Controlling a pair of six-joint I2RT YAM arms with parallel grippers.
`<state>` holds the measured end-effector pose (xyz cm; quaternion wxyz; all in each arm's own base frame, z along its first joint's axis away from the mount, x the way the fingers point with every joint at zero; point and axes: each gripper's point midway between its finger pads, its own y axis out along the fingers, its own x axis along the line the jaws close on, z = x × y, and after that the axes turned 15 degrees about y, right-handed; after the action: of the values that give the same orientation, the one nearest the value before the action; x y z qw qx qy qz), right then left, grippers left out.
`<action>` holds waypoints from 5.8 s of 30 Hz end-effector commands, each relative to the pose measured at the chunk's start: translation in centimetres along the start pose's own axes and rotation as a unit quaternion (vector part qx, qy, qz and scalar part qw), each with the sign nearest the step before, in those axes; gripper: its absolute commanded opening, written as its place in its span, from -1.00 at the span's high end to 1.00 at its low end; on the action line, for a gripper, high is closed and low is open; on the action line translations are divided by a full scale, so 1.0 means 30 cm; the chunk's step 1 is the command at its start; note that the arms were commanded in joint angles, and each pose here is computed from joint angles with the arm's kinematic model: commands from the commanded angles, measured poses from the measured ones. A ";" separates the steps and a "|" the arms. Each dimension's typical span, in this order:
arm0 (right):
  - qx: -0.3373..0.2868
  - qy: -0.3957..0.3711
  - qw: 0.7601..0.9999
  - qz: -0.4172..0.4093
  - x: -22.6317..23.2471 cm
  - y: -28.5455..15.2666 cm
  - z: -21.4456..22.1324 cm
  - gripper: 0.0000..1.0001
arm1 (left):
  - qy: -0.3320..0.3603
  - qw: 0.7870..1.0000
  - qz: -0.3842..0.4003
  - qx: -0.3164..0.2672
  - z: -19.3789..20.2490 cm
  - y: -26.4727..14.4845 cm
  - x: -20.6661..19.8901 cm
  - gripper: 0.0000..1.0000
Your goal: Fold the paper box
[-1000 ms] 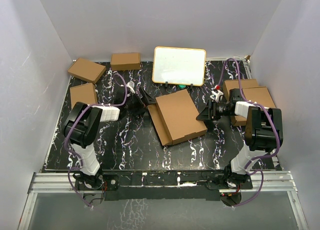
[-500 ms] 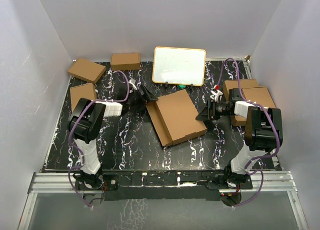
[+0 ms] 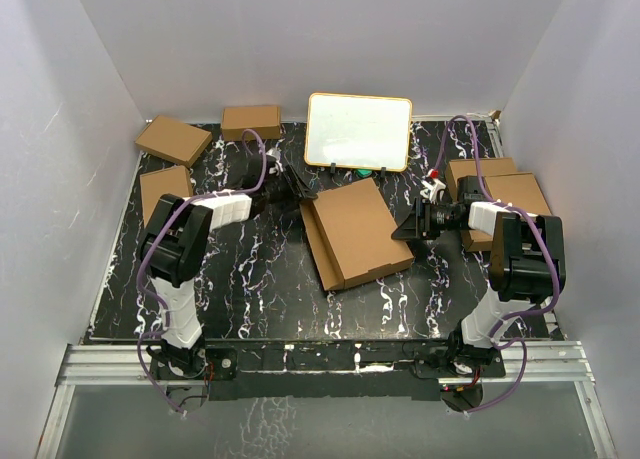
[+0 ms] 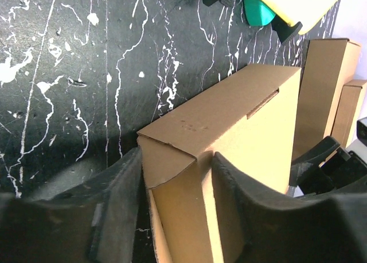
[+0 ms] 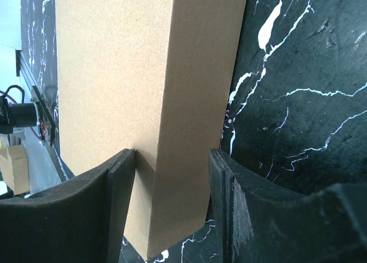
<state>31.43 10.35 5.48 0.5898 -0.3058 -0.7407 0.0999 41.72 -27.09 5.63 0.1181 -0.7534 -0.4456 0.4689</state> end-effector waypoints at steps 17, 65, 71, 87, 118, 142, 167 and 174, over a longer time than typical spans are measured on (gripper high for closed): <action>0.004 -0.030 0.998 0.059 -0.084 0.019 -0.007 -0.11 | -0.018 0.995 -0.078 0.060 0.059 0.033 0.004 0.15; 0.009 -0.032 0.998 0.056 -0.074 0.027 0.000 -0.11 | -0.052 0.998 0.036 -0.027 0.492 -0.353 -0.247 -0.94; 0.009 -0.033 0.998 0.055 -0.072 0.028 -0.001 -0.11 | -0.056 0.998 0.015 -0.005 0.541 -0.320 -0.257 -0.91; 0.010 -0.034 0.998 0.055 -0.071 0.030 0.000 -0.11 | -0.096 0.995 -0.032 0.020 0.639 -0.293 -0.312 -0.48; 0.011 -0.036 0.998 0.059 -0.072 0.033 0.001 -0.11 | -0.063 0.996 -0.054 0.034 0.643 -0.300 -0.327 0.47; 0.012 -0.038 0.997 0.060 -0.073 0.033 0.001 -0.11 | 0.012 0.999 -0.030 -0.002 0.026 -0.201 -0.016 -0.89; 0.012 -0.039 0.997 0.060 -0.071 0.032 -0.001 -0.11 | -0.016 0.999 -0.029 0.038 0.052 -0.038 0.012 0.04; 0.012 -0.040 0.997 0.059 -0.070 0.033 -0.002 -0.11 | -0.009 0.999 -0.028 0.044 0.059 -0.030 0.015 0.42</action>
<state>31.66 10.85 5.56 0.5818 -0.3062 -0.7451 0.1125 40.00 -26.83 6.15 0.1351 -0.7332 -0.4425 0.4984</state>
